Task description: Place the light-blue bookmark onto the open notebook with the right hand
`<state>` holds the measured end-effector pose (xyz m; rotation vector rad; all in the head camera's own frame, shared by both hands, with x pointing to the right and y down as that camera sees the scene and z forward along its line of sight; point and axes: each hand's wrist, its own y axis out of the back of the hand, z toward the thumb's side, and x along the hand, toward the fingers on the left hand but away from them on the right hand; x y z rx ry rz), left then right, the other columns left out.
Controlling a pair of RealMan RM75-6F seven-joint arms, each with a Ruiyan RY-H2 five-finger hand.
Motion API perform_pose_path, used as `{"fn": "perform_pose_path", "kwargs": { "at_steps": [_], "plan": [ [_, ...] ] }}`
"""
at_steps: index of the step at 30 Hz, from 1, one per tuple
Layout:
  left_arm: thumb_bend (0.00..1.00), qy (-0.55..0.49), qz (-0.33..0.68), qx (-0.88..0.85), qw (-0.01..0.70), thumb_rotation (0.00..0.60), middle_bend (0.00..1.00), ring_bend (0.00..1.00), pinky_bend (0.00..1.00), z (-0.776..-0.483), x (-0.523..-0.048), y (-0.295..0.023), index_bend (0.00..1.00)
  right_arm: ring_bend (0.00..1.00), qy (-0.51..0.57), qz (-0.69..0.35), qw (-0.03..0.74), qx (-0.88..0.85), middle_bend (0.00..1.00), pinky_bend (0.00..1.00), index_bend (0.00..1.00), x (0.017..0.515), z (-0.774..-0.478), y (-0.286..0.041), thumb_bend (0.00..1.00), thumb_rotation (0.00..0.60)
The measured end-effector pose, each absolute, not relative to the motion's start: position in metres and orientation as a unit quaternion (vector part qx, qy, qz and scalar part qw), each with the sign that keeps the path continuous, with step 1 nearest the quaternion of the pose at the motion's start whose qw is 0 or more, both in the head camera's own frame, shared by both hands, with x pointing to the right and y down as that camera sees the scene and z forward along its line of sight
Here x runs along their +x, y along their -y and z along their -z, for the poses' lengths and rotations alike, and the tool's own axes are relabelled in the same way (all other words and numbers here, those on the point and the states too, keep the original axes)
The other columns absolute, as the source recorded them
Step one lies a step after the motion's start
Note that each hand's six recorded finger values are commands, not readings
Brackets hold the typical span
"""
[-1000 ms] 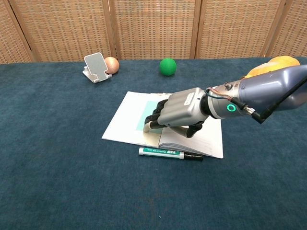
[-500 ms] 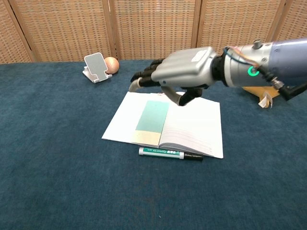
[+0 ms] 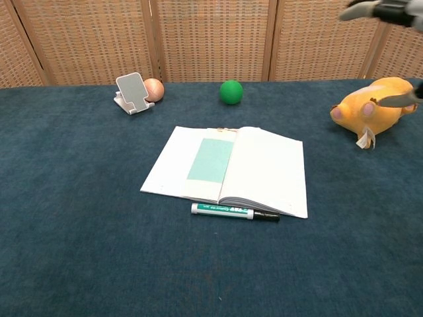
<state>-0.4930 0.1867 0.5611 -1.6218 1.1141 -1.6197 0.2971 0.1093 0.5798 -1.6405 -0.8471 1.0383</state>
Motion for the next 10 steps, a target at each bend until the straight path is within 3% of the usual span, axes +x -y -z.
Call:
{"fn": "perform_pose_path", "kwargs": {
  "at_steps": [4, 10],
  "plan": [
    [0.00, -0.420, 0.599, -0.610, 0.303, 0.600, 0.00, 0.00, 0.00, -0.557, -0.491, -0.190, 0.00, 0.00, 0.408, -0.459, 0.463, -0.640, 0.00, 0.00, 0.00, 0.358, -0.581, -0.136, 0.00, 0.600],
    [0.00, -0.425, 0.592, -0.604, 0.323, 0.600, 0.00, 0.00, 0.00, -0.552, -0.488, -0.197, 0.00, 0.00, 0.469, -0.486, 0.424, -0.604, 0.00, 0.00, 0.00, 0.404, -0.580, -0.178, 0.00, 0.600]
  ]
}}
